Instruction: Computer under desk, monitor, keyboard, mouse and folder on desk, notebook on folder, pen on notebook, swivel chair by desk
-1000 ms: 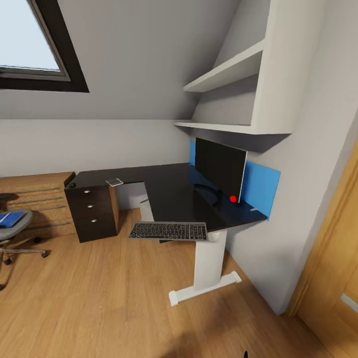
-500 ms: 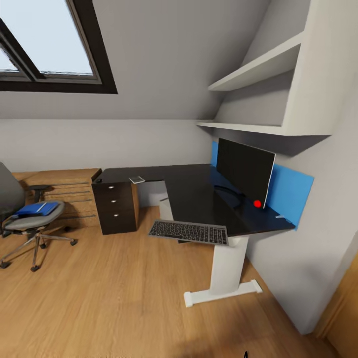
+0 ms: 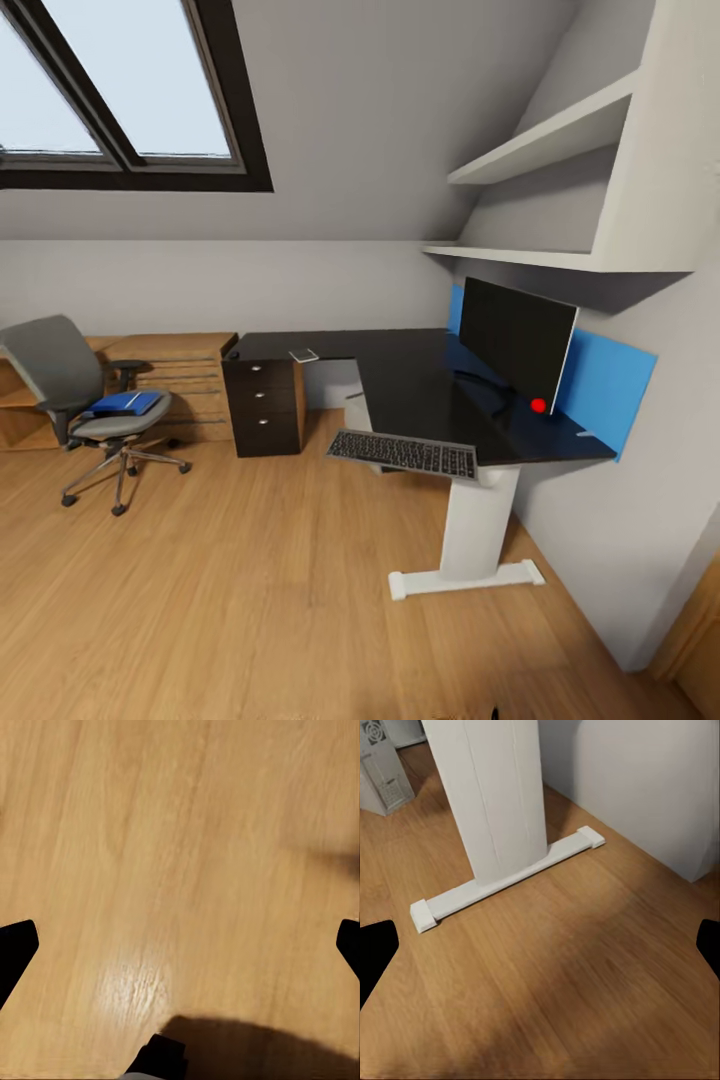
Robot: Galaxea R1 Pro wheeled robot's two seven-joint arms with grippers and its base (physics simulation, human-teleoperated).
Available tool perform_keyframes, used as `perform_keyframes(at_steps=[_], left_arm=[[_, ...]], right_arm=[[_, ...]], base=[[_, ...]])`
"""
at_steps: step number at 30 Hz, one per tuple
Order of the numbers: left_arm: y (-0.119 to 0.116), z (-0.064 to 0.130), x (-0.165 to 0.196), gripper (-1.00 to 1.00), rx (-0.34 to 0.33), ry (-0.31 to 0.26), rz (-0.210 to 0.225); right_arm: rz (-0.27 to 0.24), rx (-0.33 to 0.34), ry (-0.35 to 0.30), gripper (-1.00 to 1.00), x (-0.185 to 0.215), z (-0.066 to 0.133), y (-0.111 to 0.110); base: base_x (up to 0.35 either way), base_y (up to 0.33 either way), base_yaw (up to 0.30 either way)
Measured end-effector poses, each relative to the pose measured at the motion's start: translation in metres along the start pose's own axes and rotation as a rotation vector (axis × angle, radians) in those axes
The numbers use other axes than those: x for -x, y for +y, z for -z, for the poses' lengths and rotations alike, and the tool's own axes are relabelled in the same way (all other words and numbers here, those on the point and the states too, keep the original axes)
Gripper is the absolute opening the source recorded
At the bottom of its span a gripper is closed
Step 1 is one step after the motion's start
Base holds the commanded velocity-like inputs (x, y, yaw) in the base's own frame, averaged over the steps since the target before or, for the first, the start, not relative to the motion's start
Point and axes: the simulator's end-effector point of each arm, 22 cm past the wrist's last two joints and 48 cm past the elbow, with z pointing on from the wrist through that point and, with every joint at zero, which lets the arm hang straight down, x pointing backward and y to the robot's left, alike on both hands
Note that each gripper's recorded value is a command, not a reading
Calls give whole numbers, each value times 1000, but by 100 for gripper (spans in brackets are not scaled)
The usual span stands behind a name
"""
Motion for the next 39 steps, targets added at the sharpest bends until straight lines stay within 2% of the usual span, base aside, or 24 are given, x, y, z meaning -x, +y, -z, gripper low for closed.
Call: perform_keyframes(at_steps=[15,20,21,24,25,27,30,31,35,38,39], left_arm=[[3,0,1,100,5,-2,6],[5,-1,1,100,8,-1,9],[5,-1,1,100,9,-2,10],[5,-1,1,100,10,-2,11],[6,-1,1,100,11,-2,12],[6,-1,1,100,11,-1,12],[7,-1,1,100,13,-1,13],[8,-2,1,100,14,-1,13],[8,-2,1,100,15,-1,14],[9,-2,1,100,16,0,14],[10,-2,0,100,18,1,13]], right_arm=[[17,-8,32,100,-5,-3,-9],[37,-35,21,100,1,-10,-32],[43,-59,26,100,6,-19,-48],[54,-83,38,100,21,-41,-73],[53,-91,85,100,35,-65,-87],[54,-92,120,100,45,-79,-96],[50,-75,162,100,64,-99,-97],[38,-62,180,100,80,-111,-94],[-33,-48,197,100,122,-132,-89],[-115,-38,214,100,154,-146,-84],[-170,-26,235,100,172,-153,-78]], base=[[-55,0,2],[0,0,0],[0,0,0],[0,0,0],[0,0,0],[0,0,0],[0,0,0],[0,0,0],[0,0,0],[0,0,0],[0,0,0]])
